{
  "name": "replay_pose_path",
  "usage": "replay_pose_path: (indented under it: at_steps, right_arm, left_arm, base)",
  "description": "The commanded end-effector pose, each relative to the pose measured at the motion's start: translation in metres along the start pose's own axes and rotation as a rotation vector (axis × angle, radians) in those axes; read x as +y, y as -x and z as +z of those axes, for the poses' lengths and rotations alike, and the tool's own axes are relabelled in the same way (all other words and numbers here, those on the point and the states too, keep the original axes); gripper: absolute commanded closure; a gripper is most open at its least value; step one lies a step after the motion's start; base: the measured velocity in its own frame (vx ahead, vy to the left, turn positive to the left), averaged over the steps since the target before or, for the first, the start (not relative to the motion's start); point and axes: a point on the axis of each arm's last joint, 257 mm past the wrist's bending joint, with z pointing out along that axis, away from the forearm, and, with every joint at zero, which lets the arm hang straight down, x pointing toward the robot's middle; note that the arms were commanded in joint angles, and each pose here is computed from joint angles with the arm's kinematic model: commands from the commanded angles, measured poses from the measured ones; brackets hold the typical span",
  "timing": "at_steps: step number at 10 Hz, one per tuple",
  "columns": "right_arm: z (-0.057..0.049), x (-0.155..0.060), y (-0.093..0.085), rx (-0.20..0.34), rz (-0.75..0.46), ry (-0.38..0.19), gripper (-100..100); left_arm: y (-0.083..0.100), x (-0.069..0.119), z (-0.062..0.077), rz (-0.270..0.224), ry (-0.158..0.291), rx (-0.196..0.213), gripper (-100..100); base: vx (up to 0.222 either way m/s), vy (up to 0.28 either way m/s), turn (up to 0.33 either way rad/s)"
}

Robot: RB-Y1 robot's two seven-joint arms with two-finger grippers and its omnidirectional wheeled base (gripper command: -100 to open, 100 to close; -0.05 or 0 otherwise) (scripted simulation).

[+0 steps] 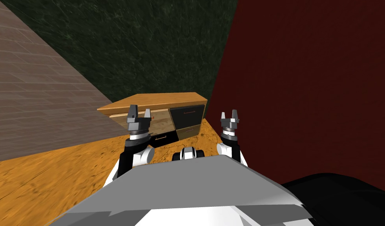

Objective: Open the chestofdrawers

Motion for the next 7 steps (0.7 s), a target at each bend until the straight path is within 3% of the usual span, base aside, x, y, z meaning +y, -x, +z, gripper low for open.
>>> replay_pose_path:
  at_steps: [1, 5, 7]
  right_arm:
    - [0.000, 0.000, 0.000, 0.000, 0.000, 0.000, 0]
    - [0.000, 0.000, 0.000, 0.000, 0.000, 0.000, 0]
    - [0.000, 0.000, 0.000, 0.000, 0.000, 0.000, 0]
  left_arm:
    - [-0.004, 0.024, -0.007, 0.013, 0.051, 0.029, -100]
    - [-0.007, 0.077, -0.023, 0.028, 0.170, 0.047, -100]
    - [-0.007, 0.084, -0.025, 0.029, 0.189, 0.047, -100]
  base:
    - [0.040, -0.089, 0.009]
    - [0.063, -0.105, 0.012]
    - [0.046, -0.074, 0.006]
